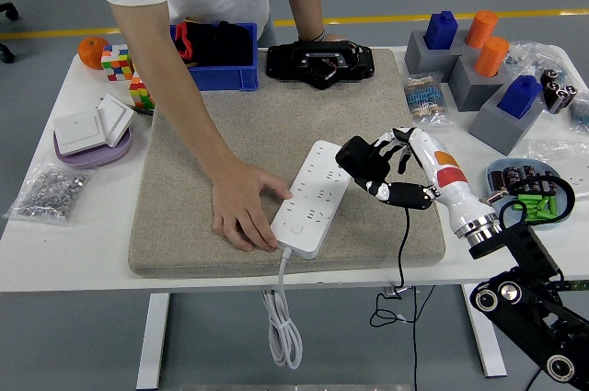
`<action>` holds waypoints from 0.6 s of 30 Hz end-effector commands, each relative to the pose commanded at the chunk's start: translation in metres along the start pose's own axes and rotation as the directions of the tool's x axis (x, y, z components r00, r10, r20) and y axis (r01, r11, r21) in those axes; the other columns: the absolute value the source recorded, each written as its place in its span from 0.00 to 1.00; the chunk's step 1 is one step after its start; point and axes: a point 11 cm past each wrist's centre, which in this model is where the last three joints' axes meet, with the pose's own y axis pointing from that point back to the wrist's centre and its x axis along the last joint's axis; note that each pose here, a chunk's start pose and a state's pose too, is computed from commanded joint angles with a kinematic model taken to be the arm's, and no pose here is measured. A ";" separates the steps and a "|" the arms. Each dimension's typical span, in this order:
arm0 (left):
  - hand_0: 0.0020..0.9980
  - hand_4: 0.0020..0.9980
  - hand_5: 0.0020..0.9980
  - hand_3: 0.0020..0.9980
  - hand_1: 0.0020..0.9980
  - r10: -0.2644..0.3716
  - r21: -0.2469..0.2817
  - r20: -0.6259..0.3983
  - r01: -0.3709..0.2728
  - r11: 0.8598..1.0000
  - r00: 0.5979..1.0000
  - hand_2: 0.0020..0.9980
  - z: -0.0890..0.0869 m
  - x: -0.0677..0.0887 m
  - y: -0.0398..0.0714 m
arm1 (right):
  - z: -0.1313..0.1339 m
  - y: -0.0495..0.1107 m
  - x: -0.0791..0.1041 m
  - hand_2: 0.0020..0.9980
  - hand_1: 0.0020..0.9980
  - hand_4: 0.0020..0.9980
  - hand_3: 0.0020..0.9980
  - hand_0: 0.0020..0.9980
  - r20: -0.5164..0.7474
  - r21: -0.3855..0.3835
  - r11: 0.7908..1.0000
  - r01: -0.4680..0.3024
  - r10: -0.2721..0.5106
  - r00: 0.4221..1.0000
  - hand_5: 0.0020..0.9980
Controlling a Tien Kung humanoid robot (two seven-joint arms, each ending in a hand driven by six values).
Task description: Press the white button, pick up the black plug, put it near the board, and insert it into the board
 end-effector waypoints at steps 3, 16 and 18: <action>0.71 0.66 0.26 0.68 0.67 0.000 0.000 0.000 0.000 1.000 1.000 0.59 0.000 0.000 0.000 | 0.000 0.000 0.000 0.24 0.20 0.69 0.42 0.22 0.000 0.001 1.000 0.000 0.000 1.000 0.00; 0.71 0.66 0.26 0.68 0.67 -0.006 -0.005 0.003 0.006 1.000 1.000 0.59 0.001 -0.003 0.000 | -0.008 -0.004 0.019 0.24 0.20 0.69 0.42 0.22 0.049 0.000 0.997 -0.075 0.075 0.996 0.00; 0.71 0.66 0.26 0.68 0.67 -0.005 -0.004 0.004 0.005 1.000 1.000 0.59 0.001 -0.003 0.000 | 0.001 -0.002 0.024 0.23 0.20 0.69 0.42 0.22 0.028 -0.022 0.996 -0.089 0.090 0.996 0.00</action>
